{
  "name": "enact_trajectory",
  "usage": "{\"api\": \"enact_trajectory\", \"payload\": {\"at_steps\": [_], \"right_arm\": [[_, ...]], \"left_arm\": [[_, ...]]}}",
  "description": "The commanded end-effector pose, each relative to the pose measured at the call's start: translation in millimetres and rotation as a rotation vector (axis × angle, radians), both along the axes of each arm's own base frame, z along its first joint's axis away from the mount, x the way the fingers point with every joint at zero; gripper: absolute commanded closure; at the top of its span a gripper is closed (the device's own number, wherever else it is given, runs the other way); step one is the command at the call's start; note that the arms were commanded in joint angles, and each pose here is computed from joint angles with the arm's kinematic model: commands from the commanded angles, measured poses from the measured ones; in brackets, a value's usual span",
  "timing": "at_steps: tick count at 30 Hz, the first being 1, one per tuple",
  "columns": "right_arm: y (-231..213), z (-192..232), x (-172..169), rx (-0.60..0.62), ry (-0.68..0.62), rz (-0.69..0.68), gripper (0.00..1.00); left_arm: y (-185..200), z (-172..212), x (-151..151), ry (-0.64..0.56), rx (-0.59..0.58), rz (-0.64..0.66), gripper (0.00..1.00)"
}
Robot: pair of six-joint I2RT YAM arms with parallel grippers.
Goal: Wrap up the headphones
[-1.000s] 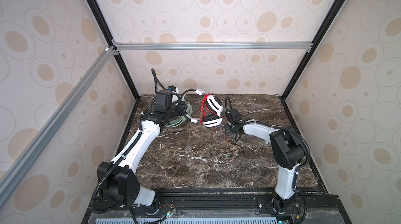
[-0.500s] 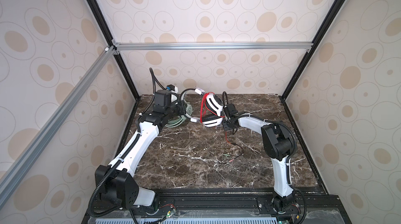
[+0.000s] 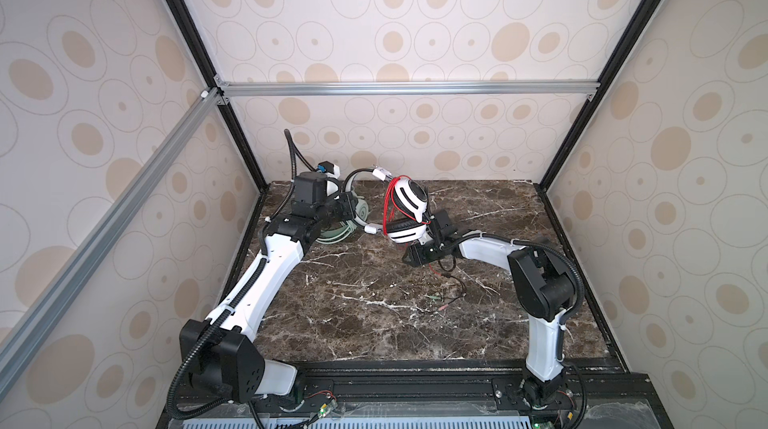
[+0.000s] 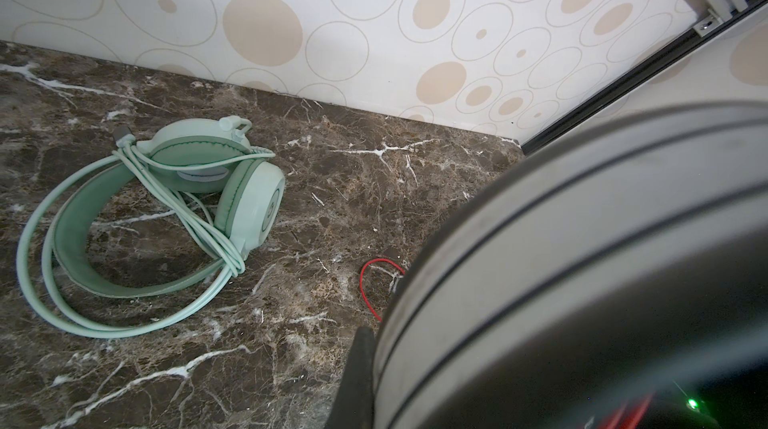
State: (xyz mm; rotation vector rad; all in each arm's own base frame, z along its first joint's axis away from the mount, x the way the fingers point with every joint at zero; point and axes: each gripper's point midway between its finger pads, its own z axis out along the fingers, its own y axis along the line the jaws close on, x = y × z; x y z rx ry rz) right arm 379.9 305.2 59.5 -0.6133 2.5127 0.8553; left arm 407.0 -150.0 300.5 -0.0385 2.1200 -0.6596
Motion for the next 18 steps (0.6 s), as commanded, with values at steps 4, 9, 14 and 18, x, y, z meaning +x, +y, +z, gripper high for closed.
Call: {"api": "enact_trajectory", "payload": {"at_steps": [4, 9, 14, 18], "right_arm": [[9.8, 55.5, -0.9, 0.261, -0.036, 0.008, 0.37], [-10.1, 46.6, 13.5, 0.225, -0.069, -0.115, 0.41], [-14.1, 43.0, 33.8, 0.218, -0.107, -0.204, 0.42], [-6.9, 37.9, 48.7, 0.259, -0.095, -0.251, 0.43]], "left_arm": [[0.3, 44.3, -4.0, -0.112, -0.074, 0.003, 1.0], [-1.2, 45.7, -5.1, -0.113, -0.082, -0.004, 1.0], [-0.6, 45.6, -5.3, -0.114, -0.083, -0.001, 1.0], [0.2, 44.6, -4.4, -0.112, -0.079, 0.003, 1.0]]}}
